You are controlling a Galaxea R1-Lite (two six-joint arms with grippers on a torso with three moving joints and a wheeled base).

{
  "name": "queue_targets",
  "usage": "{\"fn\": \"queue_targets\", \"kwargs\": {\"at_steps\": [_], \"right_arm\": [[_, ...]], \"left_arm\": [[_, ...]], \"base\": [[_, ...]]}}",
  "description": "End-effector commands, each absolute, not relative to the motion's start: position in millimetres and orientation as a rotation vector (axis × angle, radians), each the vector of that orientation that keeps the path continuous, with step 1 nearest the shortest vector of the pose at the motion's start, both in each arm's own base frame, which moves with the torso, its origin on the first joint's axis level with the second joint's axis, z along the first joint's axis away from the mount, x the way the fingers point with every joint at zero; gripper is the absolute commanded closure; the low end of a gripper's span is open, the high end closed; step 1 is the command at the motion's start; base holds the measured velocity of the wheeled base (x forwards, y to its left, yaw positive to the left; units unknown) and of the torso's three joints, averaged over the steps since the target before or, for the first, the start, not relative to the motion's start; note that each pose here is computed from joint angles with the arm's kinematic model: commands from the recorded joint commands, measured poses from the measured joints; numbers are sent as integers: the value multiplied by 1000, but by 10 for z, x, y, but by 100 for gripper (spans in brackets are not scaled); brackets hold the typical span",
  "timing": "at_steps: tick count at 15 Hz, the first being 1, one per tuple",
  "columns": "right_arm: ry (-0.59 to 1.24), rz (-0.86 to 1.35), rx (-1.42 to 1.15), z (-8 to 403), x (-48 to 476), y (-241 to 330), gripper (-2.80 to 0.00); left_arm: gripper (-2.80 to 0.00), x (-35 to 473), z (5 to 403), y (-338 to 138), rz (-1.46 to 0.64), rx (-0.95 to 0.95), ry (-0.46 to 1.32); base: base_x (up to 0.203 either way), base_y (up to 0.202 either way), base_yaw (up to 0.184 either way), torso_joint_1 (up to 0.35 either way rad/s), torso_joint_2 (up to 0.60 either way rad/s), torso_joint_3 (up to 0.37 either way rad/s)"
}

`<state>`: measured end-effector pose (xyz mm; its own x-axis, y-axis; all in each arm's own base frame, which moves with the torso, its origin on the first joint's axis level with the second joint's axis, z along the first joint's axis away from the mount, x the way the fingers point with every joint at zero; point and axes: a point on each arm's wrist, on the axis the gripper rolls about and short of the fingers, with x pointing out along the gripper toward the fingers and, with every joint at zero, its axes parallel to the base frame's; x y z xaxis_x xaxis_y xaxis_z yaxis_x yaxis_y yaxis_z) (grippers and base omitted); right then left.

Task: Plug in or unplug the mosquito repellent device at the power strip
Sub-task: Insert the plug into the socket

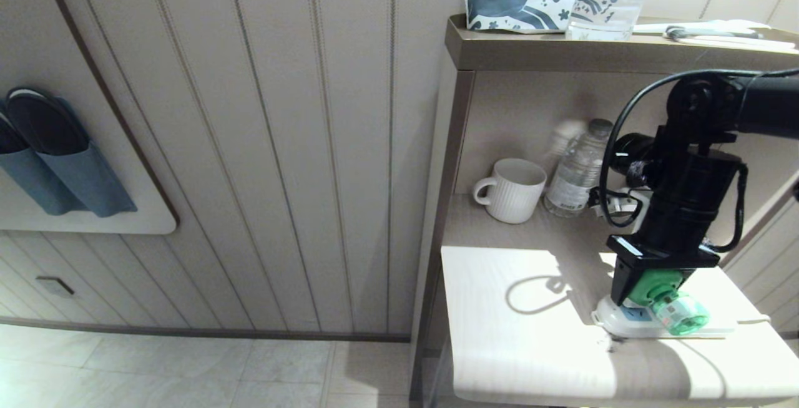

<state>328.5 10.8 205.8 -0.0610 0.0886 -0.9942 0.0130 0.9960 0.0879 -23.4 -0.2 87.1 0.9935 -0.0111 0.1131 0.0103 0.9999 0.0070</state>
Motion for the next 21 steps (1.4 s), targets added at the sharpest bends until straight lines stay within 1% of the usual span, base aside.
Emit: {"fn": "queue_targets", "kwargs": {"at_steps": [1, 7, 11, 12, 21], "right_arm": [[1667, 60, 82, 1953, 3347, 108, 0], [1672, 65, 98, 1860, 3421, 97, 0], [1647, 65, 102, 1936, 3381, 97, 0], [1639, 69, 98, 1977, 3352, 96, -280], [1543, 76, 91, 2267, 3175, 97, -280]], "left_arm": [[0, -235, 872, -2, -10, 7, -115], [0, -235, 872, -2, -10, 7, -115], [0, -235, 872, -2, -10, 7, -115], [0, -235, 872, -2, -10, 7, -115], [0, -235, 872, -2, -10, 7, -115]], "base": [[0, 0, 0, 0, 0, 0], [0, 0, 0, 0, 0, 0], [0, 0, 0, 0, 0, 0], [0, 0, 0, 0, 0, 0], [0, 0, 0, 0, 0, 0]]}}
